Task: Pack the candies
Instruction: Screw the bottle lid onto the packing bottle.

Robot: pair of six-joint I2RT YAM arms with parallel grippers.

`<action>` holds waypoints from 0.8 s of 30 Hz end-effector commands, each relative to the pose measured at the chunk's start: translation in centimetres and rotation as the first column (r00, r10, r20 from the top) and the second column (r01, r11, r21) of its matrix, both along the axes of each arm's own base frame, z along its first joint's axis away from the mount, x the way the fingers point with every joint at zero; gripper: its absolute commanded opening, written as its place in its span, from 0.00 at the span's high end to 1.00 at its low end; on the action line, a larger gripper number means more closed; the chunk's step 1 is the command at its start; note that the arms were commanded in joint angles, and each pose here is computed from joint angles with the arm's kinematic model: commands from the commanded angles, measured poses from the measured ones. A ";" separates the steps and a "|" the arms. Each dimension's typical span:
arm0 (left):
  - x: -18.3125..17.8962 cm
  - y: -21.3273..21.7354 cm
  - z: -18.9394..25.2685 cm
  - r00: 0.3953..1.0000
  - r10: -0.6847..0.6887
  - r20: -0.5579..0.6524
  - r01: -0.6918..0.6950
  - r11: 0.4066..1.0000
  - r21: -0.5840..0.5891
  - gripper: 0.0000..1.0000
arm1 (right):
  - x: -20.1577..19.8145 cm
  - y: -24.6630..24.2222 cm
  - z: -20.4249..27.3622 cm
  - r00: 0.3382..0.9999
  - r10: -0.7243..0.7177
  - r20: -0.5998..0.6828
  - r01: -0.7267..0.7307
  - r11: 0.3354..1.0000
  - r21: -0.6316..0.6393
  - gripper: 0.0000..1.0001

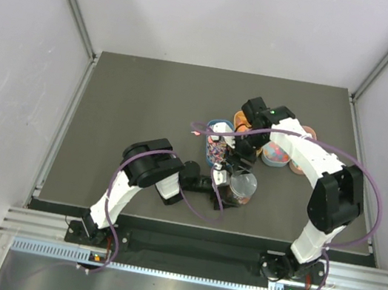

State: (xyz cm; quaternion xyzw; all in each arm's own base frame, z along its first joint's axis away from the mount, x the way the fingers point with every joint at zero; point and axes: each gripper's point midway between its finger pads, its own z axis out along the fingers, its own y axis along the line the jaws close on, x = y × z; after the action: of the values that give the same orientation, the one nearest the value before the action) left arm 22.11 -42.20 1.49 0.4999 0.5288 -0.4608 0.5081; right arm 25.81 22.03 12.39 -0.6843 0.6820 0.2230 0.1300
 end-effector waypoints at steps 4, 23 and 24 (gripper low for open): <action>1.0 1.6 -2.4 0.994 0.074 0.075 -0.074 0.997 0.001 1.00 | 0.0 2.0 0.3 1.000 0.019 0.020 -0.020 0.999 0.045 0.35; 1.0 1.6 -2.2 0.994 0.072 0.081 -0.071 0.997 -0.006 1.00 | 1.0 1.5 0.7 0.994 -0.033 0.102 0.030 0.999 0.033 0.35; 1.0 1.6 -2.2 0.994 0.072 0.080 -0.071 0.997 -0.006 1.00 | 1.3 1.3 1.2 0.992 -0.040 0.120 0.036 0.999 0.038 0.35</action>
State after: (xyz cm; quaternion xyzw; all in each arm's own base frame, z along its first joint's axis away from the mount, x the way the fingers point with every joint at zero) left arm 22.18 -42.32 1.49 0.4998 0.5280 -0.4613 0.5086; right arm 26.04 23.09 11.73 -0.6760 0.6896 0.2162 0.1440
